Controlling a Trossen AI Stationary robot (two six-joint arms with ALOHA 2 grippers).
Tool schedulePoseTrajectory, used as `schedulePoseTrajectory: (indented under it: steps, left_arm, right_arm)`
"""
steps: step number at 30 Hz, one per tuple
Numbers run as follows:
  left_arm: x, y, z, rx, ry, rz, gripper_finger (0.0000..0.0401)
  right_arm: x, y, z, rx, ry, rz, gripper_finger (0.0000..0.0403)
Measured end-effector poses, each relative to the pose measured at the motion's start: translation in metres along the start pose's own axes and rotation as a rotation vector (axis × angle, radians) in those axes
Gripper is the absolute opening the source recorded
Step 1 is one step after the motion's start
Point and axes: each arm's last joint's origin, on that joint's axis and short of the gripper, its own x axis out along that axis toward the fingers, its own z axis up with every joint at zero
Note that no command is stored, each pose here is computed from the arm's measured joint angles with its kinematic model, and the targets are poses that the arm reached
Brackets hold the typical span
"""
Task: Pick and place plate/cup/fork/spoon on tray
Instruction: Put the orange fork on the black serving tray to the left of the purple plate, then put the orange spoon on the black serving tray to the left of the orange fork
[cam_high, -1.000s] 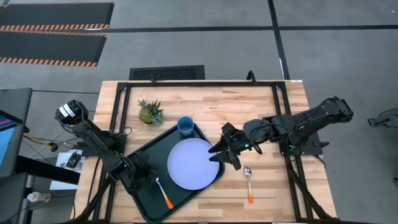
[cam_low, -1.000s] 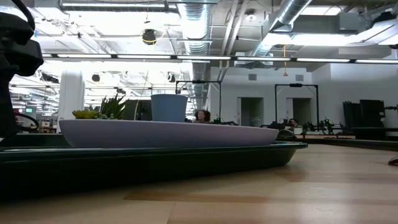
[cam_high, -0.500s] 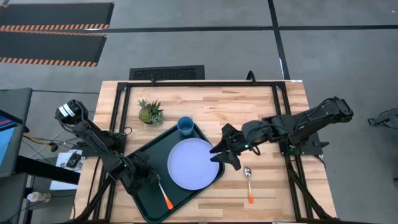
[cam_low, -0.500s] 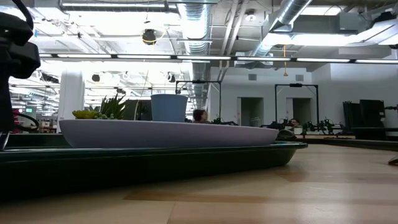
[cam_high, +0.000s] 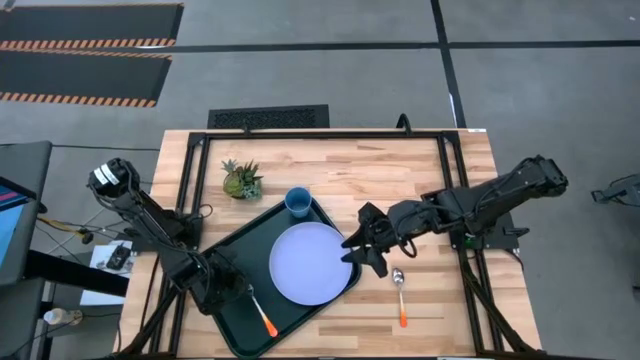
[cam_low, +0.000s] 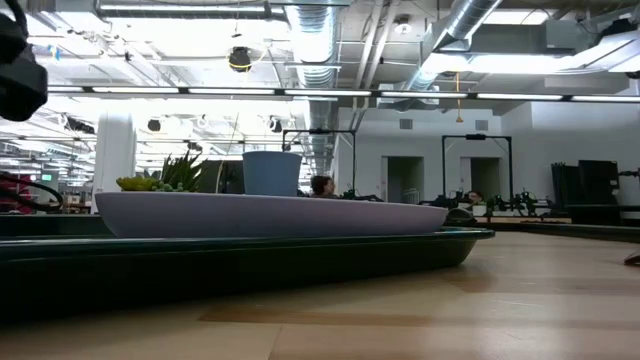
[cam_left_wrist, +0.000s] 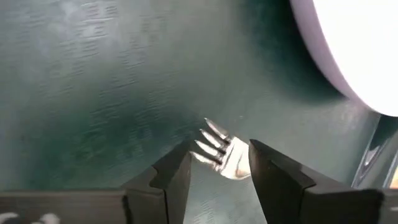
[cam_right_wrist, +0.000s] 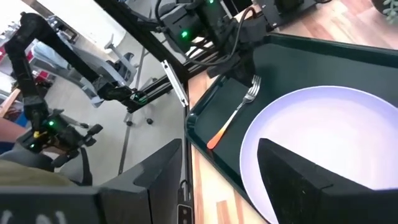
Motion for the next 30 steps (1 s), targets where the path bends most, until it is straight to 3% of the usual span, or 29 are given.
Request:
schedulePoseTrajectory:
  steps: [14,17,25,30]
  left_arm:
    - [-0.004,0.01,-0.008,-0.032,0.06,0.077,0.014]
    - [-0.007,0.008,-0.011,-0.055,0.063,0.07,0.014]
    - [-0.037,-0.014,-0.011,-0.021,0.075,-0.035,0.014]
    - [-0.059,-0.024,0.001,-0.01,0.02,-0.117,0.014]
  right_arm:
    - [0.0,-0.003,-0.005,0.021,0.03,-0.05,0.0233]
    - [-0.002,-0.011,-0.018,0.126,0.137,-0.161,0.0233]
    - [-0.012,-0.018,-0.077,0.505,0.33,-0.648,0.0233]
    - [0.01,-0.009,-0.117,0.613,0.368,-0.79,0.0233]
